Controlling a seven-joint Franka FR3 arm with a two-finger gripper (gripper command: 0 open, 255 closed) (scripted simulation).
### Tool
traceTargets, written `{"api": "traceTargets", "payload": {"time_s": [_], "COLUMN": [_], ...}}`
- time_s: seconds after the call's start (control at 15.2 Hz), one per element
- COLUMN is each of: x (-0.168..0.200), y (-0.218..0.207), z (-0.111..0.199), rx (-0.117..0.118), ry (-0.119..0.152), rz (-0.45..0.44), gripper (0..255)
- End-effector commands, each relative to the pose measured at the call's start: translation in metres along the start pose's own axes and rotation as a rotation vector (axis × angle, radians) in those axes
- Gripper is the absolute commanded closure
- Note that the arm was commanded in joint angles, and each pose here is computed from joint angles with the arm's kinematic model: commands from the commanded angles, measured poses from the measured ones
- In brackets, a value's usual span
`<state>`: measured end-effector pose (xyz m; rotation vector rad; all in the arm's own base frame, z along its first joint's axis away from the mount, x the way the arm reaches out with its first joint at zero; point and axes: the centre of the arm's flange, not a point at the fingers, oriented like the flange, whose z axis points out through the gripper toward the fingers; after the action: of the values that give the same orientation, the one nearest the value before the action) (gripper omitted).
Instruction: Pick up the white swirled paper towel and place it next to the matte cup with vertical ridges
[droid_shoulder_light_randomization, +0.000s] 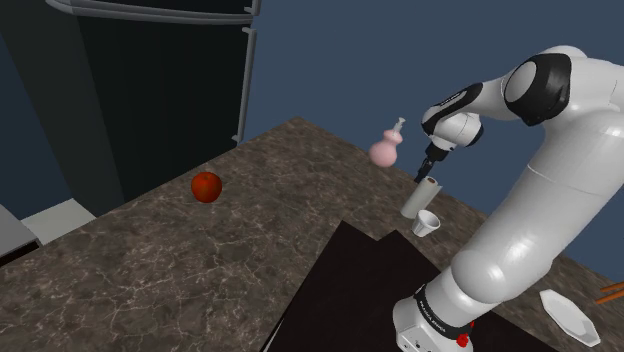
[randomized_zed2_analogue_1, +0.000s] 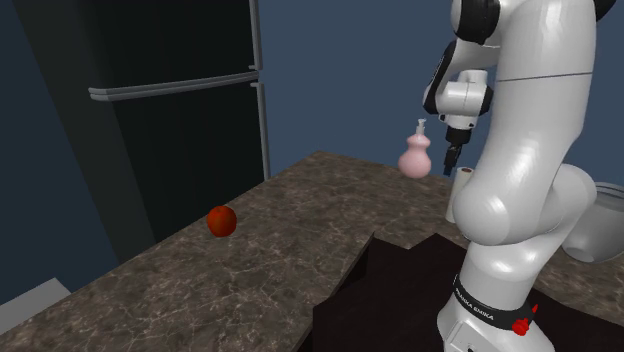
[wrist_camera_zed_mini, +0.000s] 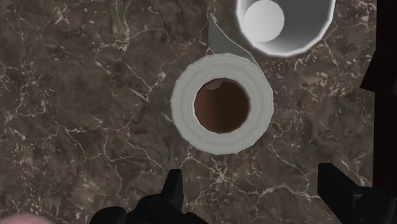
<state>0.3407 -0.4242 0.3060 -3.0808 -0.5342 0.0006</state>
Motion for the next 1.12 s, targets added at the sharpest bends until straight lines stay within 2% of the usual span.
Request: {"api": "traceTargets", "payload": {"time_s": [0.0,0.13,0.59,0.66,1.06], "x": [-0.0001,-0.0001,-0.0001,0.0,0.0], "y": [-0.0002,-0.0002,-0.0002,-0.0002,-0.0002], "z": [0.0101,0.0184,0.0184,0.0184,0.0184], "rx": [0.0,0.0,0.0,0.0,0.0], "ry": [0.0,0.0,0.0,0.0,0.0], "rz": [0.0,0.0,0.0,0.0,0.0], "gripper": [0,0,0,255,255]}}
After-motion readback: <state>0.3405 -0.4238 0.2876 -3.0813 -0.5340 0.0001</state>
